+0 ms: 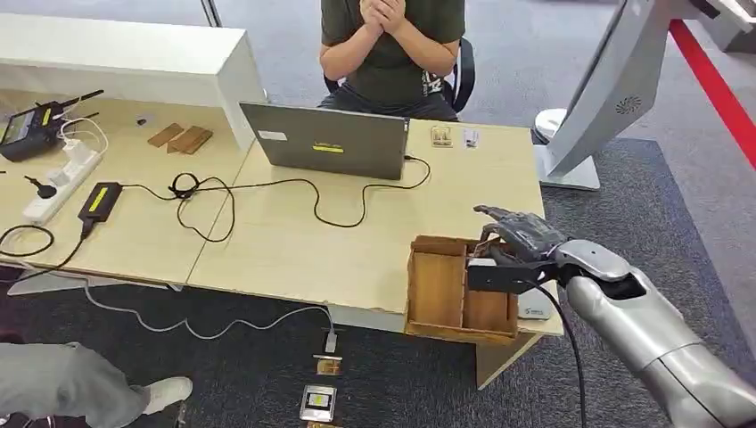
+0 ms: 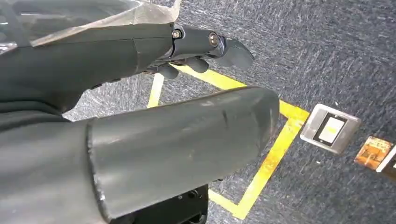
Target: Pass the card to the sensor for recognition and then transmit it.
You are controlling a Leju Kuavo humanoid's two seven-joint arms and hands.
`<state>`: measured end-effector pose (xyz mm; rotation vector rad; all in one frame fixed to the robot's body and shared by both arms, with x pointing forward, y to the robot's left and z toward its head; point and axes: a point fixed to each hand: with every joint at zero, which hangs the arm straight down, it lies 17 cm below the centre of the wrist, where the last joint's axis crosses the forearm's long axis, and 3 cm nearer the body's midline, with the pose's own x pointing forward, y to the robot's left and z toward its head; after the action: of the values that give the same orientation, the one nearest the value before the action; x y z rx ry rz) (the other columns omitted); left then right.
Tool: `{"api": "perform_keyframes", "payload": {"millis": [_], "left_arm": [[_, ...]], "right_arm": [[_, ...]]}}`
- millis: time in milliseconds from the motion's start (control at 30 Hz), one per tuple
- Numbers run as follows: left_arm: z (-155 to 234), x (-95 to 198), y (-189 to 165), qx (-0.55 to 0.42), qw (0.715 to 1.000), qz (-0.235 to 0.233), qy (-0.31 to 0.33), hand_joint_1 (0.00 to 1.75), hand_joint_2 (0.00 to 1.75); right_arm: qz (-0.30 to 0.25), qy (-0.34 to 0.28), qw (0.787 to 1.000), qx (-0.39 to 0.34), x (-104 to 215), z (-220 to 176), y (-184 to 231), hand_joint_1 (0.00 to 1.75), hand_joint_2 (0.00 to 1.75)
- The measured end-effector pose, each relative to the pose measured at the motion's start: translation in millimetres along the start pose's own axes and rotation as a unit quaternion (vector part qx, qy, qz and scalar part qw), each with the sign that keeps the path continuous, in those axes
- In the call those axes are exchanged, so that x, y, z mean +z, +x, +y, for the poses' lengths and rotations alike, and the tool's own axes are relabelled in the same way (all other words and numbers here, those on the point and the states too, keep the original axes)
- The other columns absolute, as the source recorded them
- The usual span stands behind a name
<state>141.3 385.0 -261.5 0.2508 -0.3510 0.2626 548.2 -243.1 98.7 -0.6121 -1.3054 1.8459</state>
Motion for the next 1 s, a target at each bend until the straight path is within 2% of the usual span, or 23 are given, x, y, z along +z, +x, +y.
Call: {"api": "perform_keyframes", "payload": {"millis": [367, 600, 1000], "left_arm": [[1, 0, -3, -0.005, 1.000, 0.006, 0.004, 0.00, 0.00], [0, 0, -2, -0.007, 1.000, 0.002, 0.003, 0.00, 0.00], [-12, 2, 1, -0.023, 0.999, -0.014, -0.021, 0.00, 0.00]], "right_arm": [[0.005, -0.004, 1.000, 0.002, 9, 4, -5, 1.75, 1.75], [-0.002, -0.030, 0.999, 0.013, 15, 0, -6, 1.75, 1.75], [-0.003, -0.104, 0.993, 0.063, 26, -80, -16, 1.75, 1.75]]}}
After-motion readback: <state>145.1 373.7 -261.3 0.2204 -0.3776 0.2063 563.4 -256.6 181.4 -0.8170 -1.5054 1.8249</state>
